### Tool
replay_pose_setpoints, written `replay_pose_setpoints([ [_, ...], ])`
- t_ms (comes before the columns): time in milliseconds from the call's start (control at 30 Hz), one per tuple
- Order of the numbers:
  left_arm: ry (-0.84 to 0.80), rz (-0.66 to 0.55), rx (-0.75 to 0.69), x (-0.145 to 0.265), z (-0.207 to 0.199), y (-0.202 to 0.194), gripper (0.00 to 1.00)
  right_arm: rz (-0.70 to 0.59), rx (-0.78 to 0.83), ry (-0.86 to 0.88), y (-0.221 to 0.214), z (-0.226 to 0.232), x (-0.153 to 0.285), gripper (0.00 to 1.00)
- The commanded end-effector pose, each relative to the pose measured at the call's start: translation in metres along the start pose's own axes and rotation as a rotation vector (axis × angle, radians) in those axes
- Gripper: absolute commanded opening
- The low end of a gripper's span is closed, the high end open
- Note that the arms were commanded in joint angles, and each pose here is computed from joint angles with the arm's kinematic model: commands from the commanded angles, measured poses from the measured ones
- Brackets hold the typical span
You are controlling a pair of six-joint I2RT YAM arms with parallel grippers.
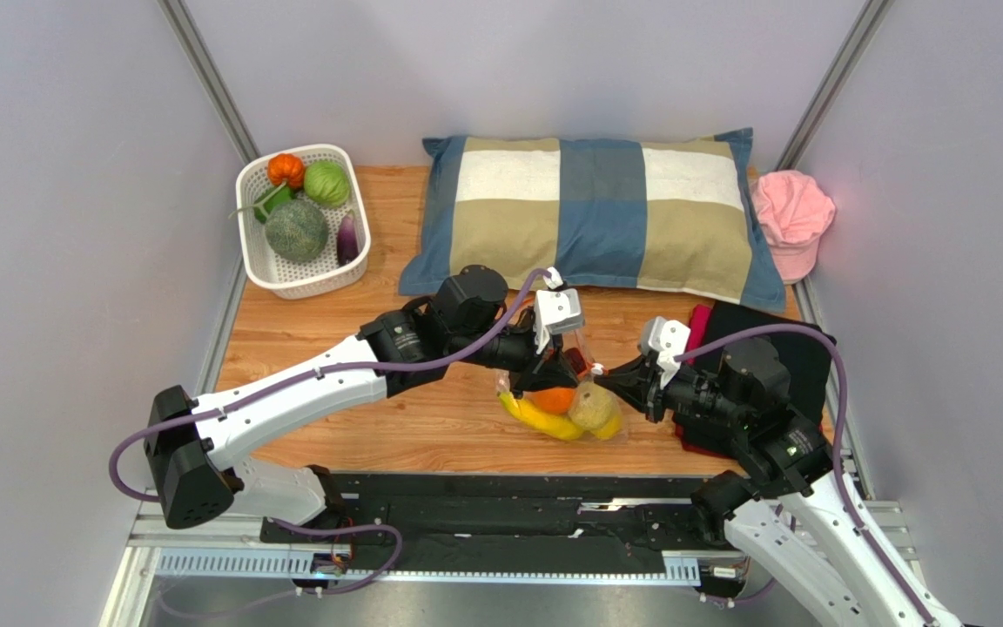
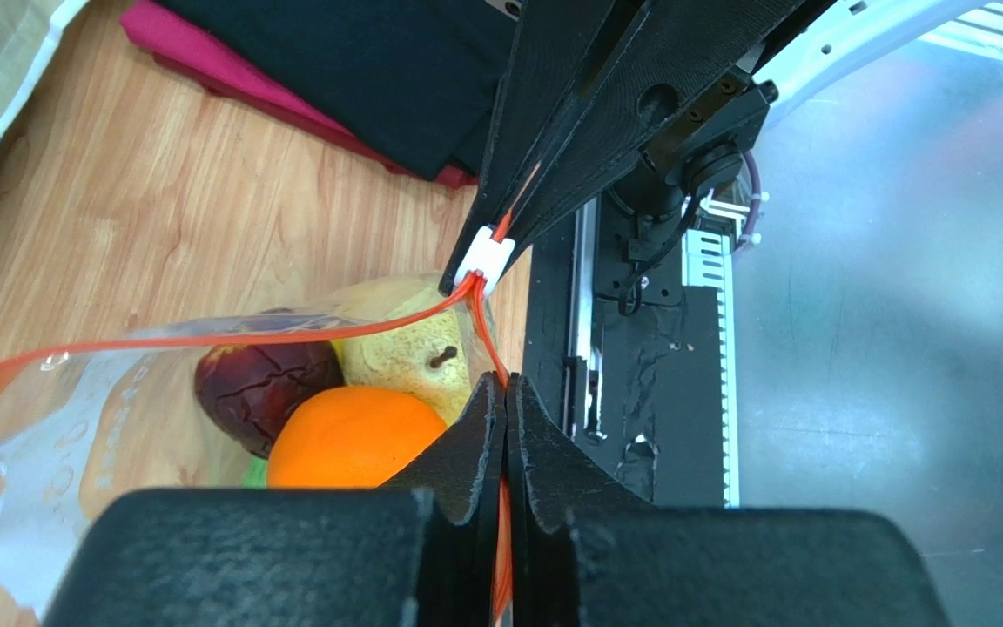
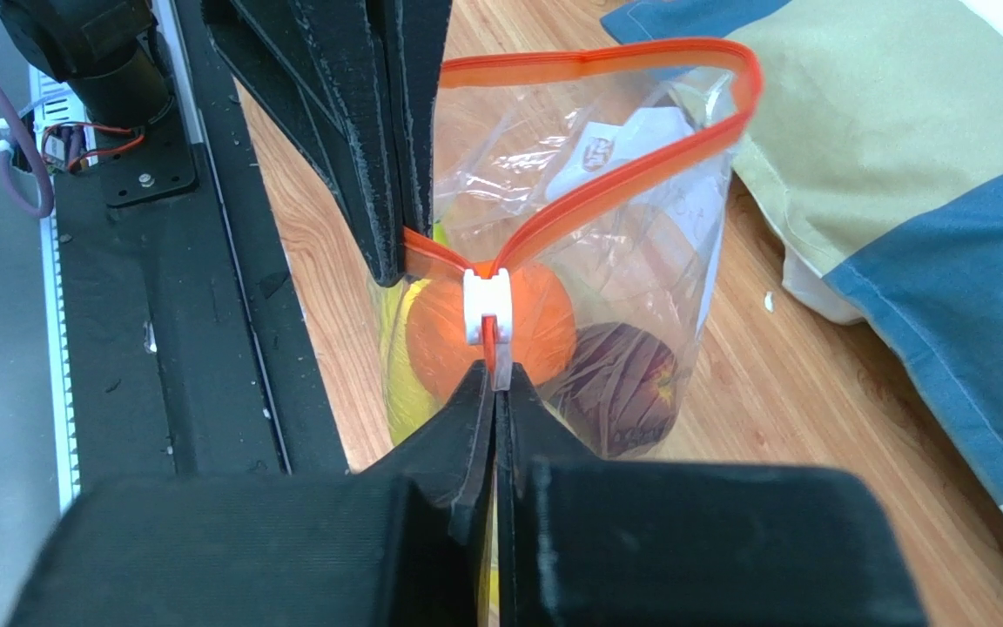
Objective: Place the food in the zip-top bag and seal the zipper
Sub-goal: Zip the zipper food storage bag at the center of the board.
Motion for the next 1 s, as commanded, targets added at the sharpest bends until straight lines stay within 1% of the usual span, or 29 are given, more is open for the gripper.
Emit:
replay_pose_setpoints([
  [0, -0.031, -0.082, -0.127, 0.017, -0.011, 0.022, 0.18, -0.057, 0.075, -0.013, 0.008, -0.003, 0.001, 0.0],
  [67, 0.01, -0.091, -0.181, 0.026, -0.007, 0.021, 0.3, -0.057, 0.082, -0.01, 0.008, -0.002, 0.002, 0.0],
  [100, 0.022, -0.135, -0.237, 0.038, -0.01, 0.027, 0.42, -0.058, 0.086, -0.004, 0.007, 0.0, 0.004, 0.0],
  [200, 0.013, -0.202, -0.361, 0.046, -0.013, 0.031, 0.64, -0.06, 0.088, 0.008, 0.006, 0.002, 0.004, 0.0],
  [233, -0.001, -0.209, -0.379, 0.046, -0.015, 0.035, 0.65, -0.063, 0.09, 0.009, 0.007, 0.002, 0.004, 0.0],
  [400, -0.032, -0.134, -0.405, 0.026, -0.01, 0.043, 0.69, -0.067, 0.088, 0.011, 0.007, 0.002, 0.003, 0.0],
  [533, -0.075, -0.144, -0.535, 0.014, -0.013, 0.048, 0.71, -0.066, 0.091, 0.013, 0.008, 0.002, 0.005, 0.0],
  [567, -0.096, -0.139, -0.582, 0.012, -0.015, 0.049, 0.7, -0.068, 0.094, 0.016, 0.008, 0.002, 0.005, 0.0],
  [667, -0.123, -0.106, -0.629, 0.001, -0.013, 0.05, 0.67, -0.07, 0.096, 0.014, 0.009, 0.002, 0.005, 0.0],
  [767, -0.124, -0.105, -0.667, -0.004, -0.011, 0.051, 0.65, -0.069, 0.093, 0.013, 0.009, 0.002, 0.004, 0.0],
  [867, -0.128, -0.098, -0.683, -0.011, -0.008, 0.051, 0.62, -0.07, 0.095, 0.009, 0.009, 0.001, 0.004, 0.0],
  [967, -0.137, -0.064, -0.693, -0.018, -0.004, 0.048, 0.57, -0.07, 0.097, 0.006, 0.009, 0.001, 0.004, 0.0],
])
Point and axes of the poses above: each gripper's point midway between its finger pads, its own x axis back along the fingers, its own z axis along the line the jaws close on, y = z × x, the point moved 10 cm from there along x, back along the fingers, and after that the axes turned 14 degrees about x, right-handed, at the moved point
